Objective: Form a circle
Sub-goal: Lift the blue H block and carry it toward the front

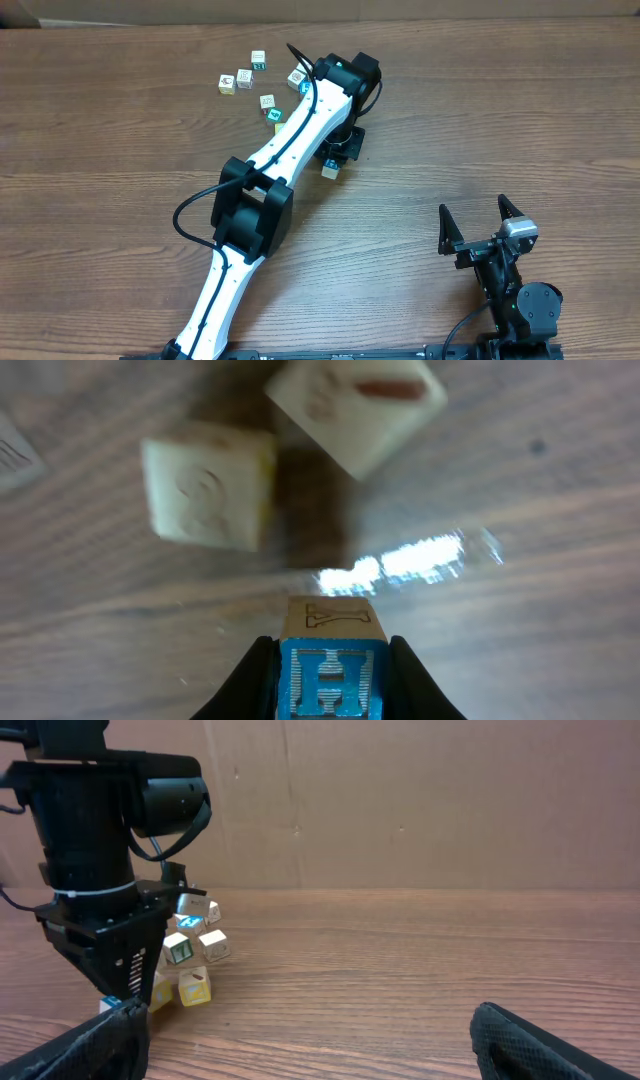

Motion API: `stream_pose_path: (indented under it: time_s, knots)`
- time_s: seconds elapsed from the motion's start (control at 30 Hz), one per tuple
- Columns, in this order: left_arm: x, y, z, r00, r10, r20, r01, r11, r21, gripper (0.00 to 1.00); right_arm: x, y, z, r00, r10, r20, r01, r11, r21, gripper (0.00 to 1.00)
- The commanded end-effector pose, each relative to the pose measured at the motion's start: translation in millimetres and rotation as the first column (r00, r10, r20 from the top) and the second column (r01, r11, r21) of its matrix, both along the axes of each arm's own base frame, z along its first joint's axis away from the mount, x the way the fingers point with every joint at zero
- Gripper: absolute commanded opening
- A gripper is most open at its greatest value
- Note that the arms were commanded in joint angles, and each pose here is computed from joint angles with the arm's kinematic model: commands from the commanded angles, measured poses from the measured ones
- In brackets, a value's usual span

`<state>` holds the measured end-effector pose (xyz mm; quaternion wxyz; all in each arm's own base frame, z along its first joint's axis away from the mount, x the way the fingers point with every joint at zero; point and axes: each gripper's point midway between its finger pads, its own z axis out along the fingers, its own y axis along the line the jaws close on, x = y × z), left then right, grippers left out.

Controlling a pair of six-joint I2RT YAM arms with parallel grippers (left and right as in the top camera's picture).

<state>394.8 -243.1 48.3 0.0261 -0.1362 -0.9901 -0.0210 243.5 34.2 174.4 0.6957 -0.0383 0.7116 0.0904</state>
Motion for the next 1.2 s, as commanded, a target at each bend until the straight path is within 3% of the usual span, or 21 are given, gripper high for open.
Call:
stream_pose_path:
  time_s: [0.0,0.27,0.43,0.6,0.87,1.17]
  knots:
    - [16,16,5,0.997,0.024,0.071,-0.027,0.999,0.037,0.06,0,-2,-2,1.000,-0.009,0.002,0.009,1.000,-0.001,1.00]
    - [53,46,1,0.971,0.097,0.220,-0.125,0.985,0.117,0.05,0,-2,-2,1.000,-0.009,0.002,0.009,1.000,-0.001,1.00]
    - [64,43,0,0.961,0.142,0.236,-0.158,0.986,0.050,0.05,0,-2,-2,1.000,-0.009,0.002,0.009,1.000,-0.001,1.00]
    - [51,38,-2,0.976,0.137,0.171,-0.144,0.989,0.024,0.05,0,-2,-2,1.000,-0.009,0.002,0.009,1.000,-0.001,1.00]
    - [14,57,0,0.993,0.110,0.031,-0.113,0.986,0.122,0.05,0,-2,-2,1.000,-0.009,0.002,0.009,1.000,-0.001,1.00]
    - [-7,68,37,0.994,0.110,0.002,-0.110,0.984,0.142,0.04,0,-2,-2,1.000,-0.009,0.002,0.009,1.000,-0.001,1.00]
